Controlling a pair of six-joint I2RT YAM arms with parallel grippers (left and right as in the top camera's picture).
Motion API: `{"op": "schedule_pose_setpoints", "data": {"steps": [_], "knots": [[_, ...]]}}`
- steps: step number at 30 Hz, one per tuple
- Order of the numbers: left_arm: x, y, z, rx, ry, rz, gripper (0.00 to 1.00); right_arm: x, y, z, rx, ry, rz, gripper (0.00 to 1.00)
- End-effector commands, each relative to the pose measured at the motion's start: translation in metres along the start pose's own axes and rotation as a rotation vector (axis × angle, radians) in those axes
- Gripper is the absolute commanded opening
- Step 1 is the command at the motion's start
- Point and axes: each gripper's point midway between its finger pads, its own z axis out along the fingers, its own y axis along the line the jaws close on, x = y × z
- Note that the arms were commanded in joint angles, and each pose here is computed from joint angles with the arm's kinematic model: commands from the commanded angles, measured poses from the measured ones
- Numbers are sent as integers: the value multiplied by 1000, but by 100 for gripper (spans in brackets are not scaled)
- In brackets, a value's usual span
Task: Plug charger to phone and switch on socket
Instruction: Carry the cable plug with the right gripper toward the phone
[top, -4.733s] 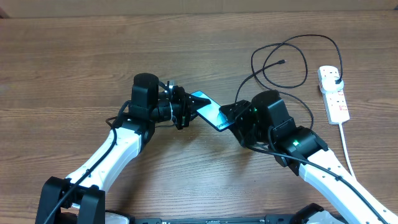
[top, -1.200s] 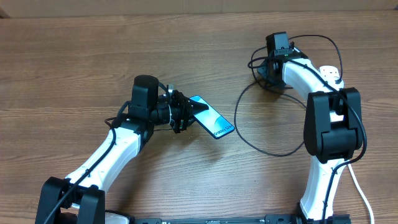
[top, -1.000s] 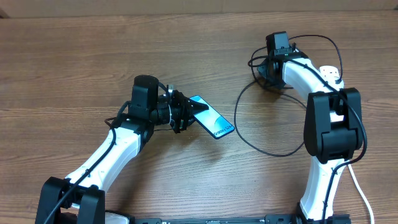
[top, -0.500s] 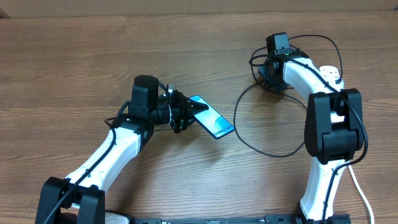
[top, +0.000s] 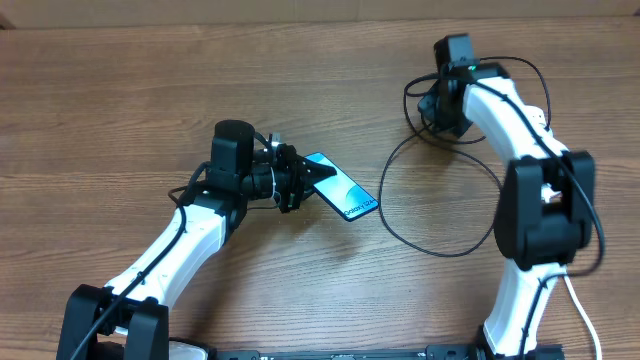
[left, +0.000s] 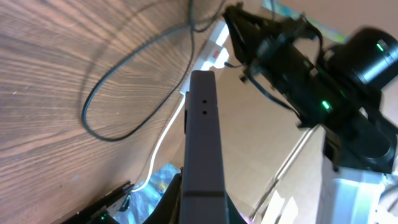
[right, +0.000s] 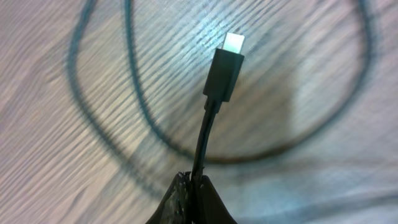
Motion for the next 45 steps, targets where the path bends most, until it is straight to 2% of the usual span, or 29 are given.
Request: {"op": "schedule_pose_setpoints", "data": {"steps": [1, 4, 11, 13, 20, 24, 28, 32, 35, 36, 39, 41, 45], "knots": [[12, -23, -11, 71, 80, 120, 4, -15, 16, -87, -143, -71, -71, 4], [13, -29, -18, 101, 108, 160, 4, 2, 12, -117, -189, -21, -156, 4], [14, -40, -43, 174, 181, 248, 4, 85, 17, -166, -428, 299, -437, 4], [14, -41, -52, 193, 206, 257, 4, 102, 11, -168, -416, 359, -477, 4], [13, -43, -82, 246, 270, 259, 4, 179, 0, -135, -258, 465, -679, 4], [11, -44, -105, 296, 293, 327, 4, 215, -9, -101, -156, 474, -637, 4], [-2, -44, -123, 325, 245, 346, 4, 233, -14, -69, -121, 438, -591, 4], [-9, -44, -131, 335, 214, 359, 4, 231, -19, -53, -99, 391, -582, 5], [-11, -44, -130, 334, 200, 370, 4, 222, -21, -48, -68, 335, -589, 24], [-12, -44, -130, 332, 191, 374, 4, 215, -21, -46, -53, 299, -593, 33], [-13, -44, -130, 332, 190, 373, 4, 214, -18, -46, -61, 293, -592, 51], [-13, -44, -129, 332, 187, 377, 4, 215, -17, -46, -68, 297, -591, 59], [-17, -44, -130, 328, 167, 370, 4, 218, -12, -46, -96, 306, -587, 66]]}}
